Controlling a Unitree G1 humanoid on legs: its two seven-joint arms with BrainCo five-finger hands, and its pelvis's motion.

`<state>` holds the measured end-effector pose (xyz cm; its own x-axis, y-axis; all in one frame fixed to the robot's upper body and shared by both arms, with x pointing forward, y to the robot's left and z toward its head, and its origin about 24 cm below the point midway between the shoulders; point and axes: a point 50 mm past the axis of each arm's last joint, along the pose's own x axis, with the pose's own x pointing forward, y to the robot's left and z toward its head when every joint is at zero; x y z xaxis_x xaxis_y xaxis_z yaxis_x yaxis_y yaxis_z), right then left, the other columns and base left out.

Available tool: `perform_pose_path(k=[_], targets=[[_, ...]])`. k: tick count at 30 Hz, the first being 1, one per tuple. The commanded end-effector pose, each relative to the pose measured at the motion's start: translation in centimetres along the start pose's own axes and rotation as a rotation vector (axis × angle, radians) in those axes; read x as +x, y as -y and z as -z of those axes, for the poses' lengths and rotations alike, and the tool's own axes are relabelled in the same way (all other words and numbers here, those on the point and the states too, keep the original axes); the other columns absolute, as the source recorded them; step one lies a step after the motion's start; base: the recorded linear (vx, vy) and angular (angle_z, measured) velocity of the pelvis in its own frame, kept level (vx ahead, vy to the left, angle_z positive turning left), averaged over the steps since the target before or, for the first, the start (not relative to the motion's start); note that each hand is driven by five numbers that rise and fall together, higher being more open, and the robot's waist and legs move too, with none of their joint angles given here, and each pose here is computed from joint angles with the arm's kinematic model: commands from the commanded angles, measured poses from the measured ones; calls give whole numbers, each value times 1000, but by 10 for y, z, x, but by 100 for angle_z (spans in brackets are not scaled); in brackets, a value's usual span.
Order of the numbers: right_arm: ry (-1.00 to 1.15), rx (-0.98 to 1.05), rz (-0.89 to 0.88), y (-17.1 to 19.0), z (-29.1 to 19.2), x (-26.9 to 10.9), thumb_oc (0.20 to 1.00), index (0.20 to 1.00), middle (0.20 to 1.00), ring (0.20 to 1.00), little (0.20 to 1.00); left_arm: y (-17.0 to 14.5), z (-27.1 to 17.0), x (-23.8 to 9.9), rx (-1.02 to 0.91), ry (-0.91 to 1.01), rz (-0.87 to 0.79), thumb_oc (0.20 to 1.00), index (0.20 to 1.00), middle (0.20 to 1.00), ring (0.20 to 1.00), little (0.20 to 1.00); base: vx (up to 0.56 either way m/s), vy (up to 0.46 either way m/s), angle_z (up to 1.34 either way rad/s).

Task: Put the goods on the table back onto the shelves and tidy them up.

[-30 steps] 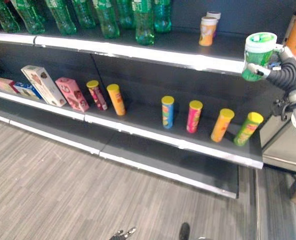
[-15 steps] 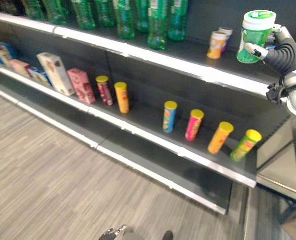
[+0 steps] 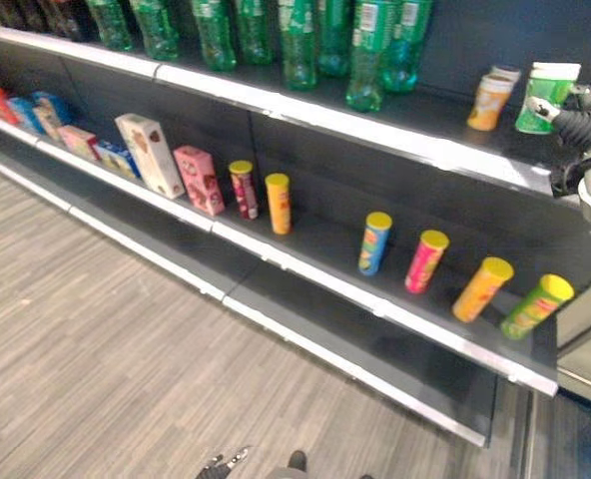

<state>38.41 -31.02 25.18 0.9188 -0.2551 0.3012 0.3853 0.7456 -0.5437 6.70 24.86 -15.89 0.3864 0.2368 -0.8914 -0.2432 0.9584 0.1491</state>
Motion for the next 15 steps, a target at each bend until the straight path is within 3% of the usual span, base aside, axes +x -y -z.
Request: perform_pose_path(k=[1, 15], targets=[[100, 20, 79, 16, -40, 13, 200, 200, 200, 200, 200, -16, -2, -1, 47, 5, -42, 1000, 1000, 1000, 1000, 1000, 49, -6, 18], [106, 22, 56, -12, -38, 10, 200, 200, 200, 200, 200, -5, -6, 2, 82, 7, -23, 1000, 1000, 1000, 1000, 1000, 21, -3, 11]])
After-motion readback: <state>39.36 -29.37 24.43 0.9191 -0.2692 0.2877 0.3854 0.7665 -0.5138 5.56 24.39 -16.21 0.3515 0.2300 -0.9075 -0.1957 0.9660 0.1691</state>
